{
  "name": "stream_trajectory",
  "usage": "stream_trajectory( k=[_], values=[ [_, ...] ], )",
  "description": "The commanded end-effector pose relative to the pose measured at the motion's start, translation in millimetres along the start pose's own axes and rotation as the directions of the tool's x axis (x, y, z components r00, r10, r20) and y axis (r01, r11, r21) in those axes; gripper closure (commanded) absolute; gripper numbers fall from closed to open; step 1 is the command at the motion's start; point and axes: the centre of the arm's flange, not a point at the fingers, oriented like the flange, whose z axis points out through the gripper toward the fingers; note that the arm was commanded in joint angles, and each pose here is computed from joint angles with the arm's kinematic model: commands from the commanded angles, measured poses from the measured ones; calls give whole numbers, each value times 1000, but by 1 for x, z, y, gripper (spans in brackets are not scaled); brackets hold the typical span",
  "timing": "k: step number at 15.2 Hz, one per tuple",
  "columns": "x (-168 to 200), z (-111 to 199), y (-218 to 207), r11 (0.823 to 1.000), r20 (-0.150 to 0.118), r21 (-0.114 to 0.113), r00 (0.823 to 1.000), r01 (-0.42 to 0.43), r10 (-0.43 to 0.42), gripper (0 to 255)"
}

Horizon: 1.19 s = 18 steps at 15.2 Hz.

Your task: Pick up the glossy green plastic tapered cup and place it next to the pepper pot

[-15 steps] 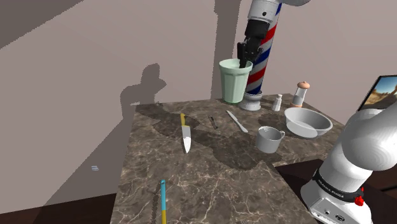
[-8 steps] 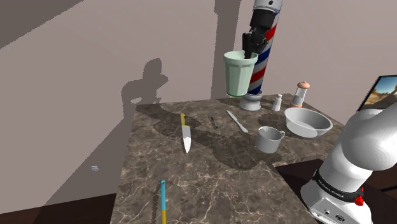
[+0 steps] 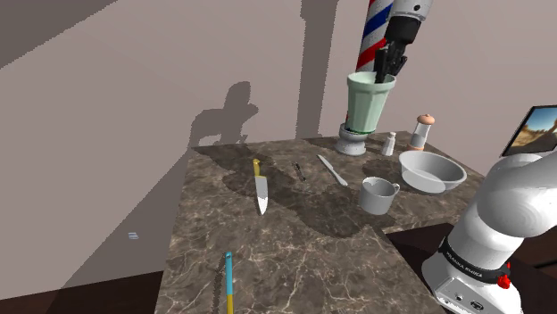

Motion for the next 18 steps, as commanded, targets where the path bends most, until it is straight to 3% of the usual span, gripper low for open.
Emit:
stream_trajectory(
  k=[1,18],
  values=[
    [-9,-9,24,1000,0,0,1000,1,-1,255],
    [-90,-53,229,1000,0,0,1000,1,-1,255]
  ],
)
